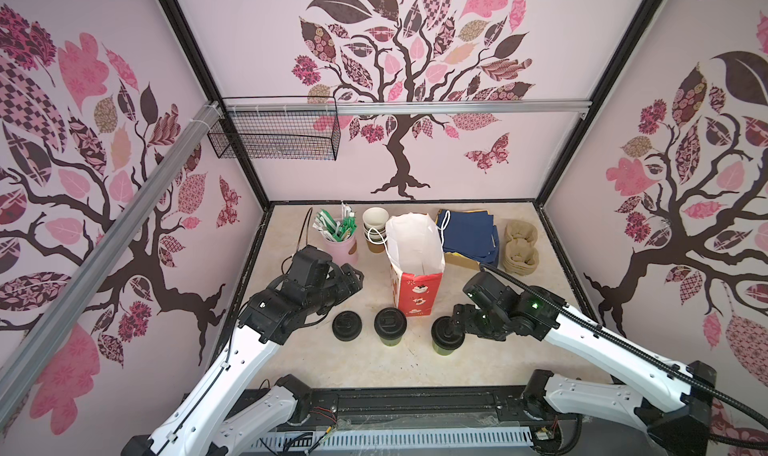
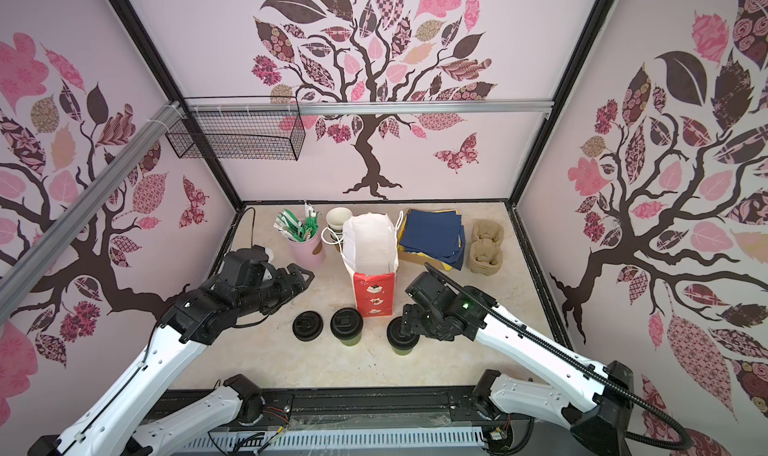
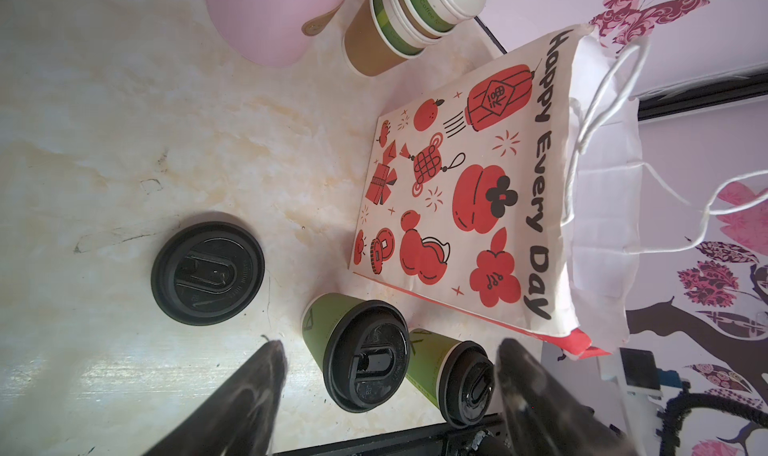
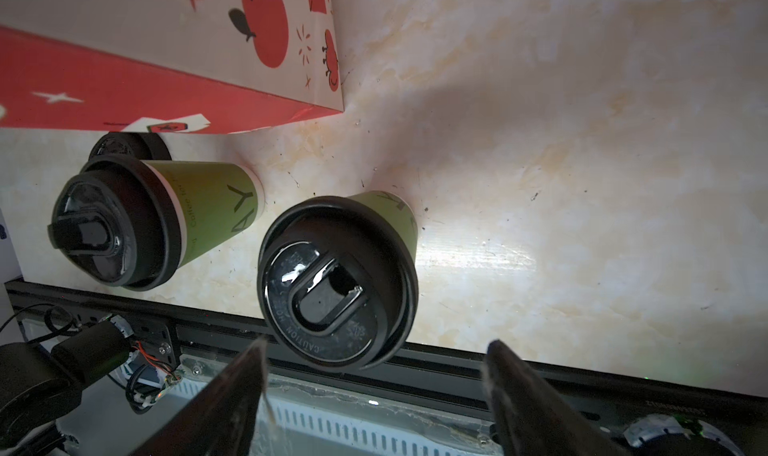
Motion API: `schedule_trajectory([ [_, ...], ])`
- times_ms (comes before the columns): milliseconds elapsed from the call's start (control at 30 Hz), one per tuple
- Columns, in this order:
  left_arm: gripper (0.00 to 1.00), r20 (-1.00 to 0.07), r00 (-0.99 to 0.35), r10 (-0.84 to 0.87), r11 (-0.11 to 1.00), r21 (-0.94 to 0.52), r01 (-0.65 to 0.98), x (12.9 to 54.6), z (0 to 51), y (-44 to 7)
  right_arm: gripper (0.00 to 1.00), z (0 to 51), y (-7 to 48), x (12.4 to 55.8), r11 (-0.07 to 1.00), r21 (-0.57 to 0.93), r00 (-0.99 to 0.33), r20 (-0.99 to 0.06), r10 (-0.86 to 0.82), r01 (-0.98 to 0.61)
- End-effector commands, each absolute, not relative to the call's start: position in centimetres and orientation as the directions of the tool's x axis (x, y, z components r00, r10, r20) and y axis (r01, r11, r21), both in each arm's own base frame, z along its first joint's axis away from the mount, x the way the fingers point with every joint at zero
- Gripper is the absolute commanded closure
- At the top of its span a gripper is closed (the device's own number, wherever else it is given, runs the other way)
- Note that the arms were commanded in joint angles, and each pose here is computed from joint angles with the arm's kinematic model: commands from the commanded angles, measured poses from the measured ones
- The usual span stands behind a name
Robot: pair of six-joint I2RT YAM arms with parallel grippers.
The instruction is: Pack the takeout coffee
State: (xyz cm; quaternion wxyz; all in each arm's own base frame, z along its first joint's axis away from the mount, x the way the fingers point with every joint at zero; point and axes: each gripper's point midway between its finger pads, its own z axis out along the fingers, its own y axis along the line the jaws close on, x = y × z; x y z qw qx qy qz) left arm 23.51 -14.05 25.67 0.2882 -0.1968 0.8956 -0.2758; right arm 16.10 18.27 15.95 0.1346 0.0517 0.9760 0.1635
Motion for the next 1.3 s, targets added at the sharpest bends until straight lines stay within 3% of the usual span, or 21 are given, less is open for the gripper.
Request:
schedule_trajectory([
  [0,0.17,-0.419,-0.744,-0.521,0.744,-0.651,-0.154,24.3,26.7,-14.9,0.1,15.7,18.8,16.0,0.94,0.336,-0.958,-0.245,0.148,0.06],
  [200,0.17,-0.437,-0.74,-0.512,0.74,-0.661,-0.122,24.7,27.2,-15.3,0.09,15.3,19.1,15.3,0.967,0.254,-0.96,-0.267,0.085,0.015],
  [467,0.17,-0.443,-0.749,-0.493,0.739,-0.668,-0.091,25.2,27.5,-16.0,0.08,15.1,19.8,14.8,0.963,0.269,-0.961,-0.265,0.078,0.004],
  [600,0.17,-0.479,-0.745,-0.463,0.743,-0.668,-0.032,25.5,28.8,-16.5,0.1,17.3,18.2,16.4,0.965,0.252,-0.922,-0.353,0.161,0.072],
  [933,0.15,-0.614,-0.694,-0.375,0.77,-0.623,0.134,27.2,32.7,-17.6,0.16,22.7,6.5,26.3,0.932,0.24,-0.815,-0.459,0.355,0.271],
  [1267,0.14,-0.713,-0.631,-0.304,0.846,-0.507,0.165,29.4,33.5,-16.9,0.25,21.6,-3.4,38.8,0.939,0.097,-0.791,-0.514,0.332,0.331],
])
